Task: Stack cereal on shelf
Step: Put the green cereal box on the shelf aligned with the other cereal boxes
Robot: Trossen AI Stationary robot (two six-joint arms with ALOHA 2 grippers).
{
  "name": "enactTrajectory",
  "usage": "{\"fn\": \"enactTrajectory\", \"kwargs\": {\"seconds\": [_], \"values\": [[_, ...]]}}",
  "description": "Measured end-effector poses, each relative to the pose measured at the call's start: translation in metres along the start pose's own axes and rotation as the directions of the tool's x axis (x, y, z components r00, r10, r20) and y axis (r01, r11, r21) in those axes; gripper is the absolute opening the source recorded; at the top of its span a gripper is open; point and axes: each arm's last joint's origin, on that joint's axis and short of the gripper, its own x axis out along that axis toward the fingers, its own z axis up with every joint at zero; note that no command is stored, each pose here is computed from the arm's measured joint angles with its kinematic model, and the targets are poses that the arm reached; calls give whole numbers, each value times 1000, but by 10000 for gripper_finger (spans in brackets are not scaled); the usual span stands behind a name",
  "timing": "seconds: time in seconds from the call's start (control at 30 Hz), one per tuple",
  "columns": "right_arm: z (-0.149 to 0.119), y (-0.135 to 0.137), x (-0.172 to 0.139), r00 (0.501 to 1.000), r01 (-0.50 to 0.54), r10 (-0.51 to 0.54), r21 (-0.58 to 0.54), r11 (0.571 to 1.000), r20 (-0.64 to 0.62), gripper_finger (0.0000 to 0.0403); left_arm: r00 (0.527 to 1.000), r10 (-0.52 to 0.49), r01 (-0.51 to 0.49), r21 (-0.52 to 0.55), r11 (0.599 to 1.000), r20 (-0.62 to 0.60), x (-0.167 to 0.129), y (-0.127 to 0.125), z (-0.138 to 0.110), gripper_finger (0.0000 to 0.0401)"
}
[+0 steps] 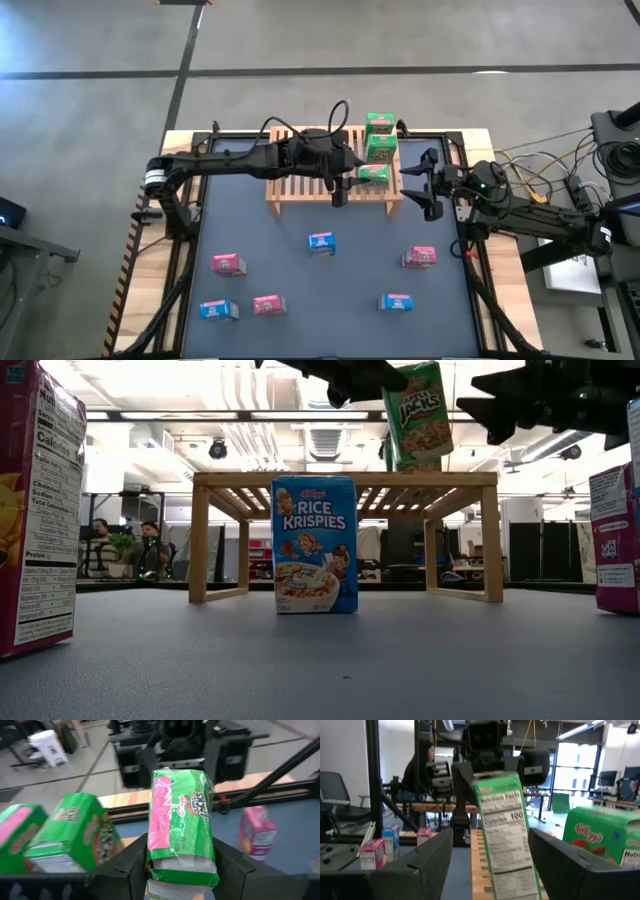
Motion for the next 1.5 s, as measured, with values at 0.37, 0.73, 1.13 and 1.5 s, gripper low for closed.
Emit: {"fn": "enactTrajectory", "kwargs": {"seconds": [0.37,0.73,1.13,1.5], "values": [[1,-1,3,1000,0,0,18,1000,-7,361,997,-69,70,-27,997,15,0,-6,1,151],[5,7,11,999,-51,51,-4,999,-7,368,998,-66,67,-46,997,19,0,-5,2,151],[3,10,35,997,-26,24,-21,999,-72,367,995,-98,99,-57,993,19,1,-15,3,151],[4,10,36,997,-28,28,-12,1000,-71,275,995,-100,100,-61,993,-5,1,-16,1,151]]}}
